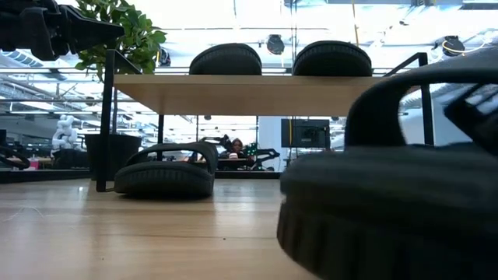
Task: Pick and place slides into the shelf
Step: Put the black slide under the shelf
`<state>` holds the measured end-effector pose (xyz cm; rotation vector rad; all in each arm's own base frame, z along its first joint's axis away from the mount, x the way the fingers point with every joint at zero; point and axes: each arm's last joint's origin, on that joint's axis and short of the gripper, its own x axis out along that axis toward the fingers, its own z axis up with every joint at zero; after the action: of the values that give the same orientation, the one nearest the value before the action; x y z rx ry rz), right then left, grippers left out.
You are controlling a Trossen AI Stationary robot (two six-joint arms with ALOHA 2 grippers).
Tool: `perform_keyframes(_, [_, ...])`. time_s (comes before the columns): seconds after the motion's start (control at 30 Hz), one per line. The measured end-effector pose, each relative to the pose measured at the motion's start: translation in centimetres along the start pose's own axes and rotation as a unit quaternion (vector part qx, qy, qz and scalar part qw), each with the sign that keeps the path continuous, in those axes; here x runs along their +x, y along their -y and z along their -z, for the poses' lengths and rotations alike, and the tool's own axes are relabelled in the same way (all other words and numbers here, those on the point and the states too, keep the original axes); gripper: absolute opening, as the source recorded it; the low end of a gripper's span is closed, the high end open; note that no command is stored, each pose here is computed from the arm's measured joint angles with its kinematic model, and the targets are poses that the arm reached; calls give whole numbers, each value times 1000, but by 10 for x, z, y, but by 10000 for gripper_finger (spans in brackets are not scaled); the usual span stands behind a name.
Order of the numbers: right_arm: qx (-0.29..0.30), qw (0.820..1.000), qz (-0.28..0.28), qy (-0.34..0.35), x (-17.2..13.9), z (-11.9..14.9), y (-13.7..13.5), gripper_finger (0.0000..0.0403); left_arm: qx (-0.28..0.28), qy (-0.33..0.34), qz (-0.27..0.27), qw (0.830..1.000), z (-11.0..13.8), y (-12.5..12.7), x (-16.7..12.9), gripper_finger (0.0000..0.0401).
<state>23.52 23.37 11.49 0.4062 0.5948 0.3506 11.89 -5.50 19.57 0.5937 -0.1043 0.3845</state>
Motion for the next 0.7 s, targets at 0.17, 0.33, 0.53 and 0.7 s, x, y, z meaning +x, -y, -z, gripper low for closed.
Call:
perform_keyframes(0.17, [-22, 1000, 3, -21, -4, -18, 13, 6, -1, 0, 0, 1000, 0, 0, 0, 24])
perform_keyframes(0.33, [-30, 998, -26, -40, -1, -35, 32, 4, -2, 0, 0, 1000, 0, 0, 0, 24])
perform_keyframes(0.53, [-31, 996, -43, -72, 0, -47, 57, 2, -4, 0, 0, 1000, 0, 0, 0, 24])
perform_keyframes(0.7, [-39, 995, -44, -75, 1, -56, 71, 2, -3, 0, 0, 1000, 0, 0, 0, 24])
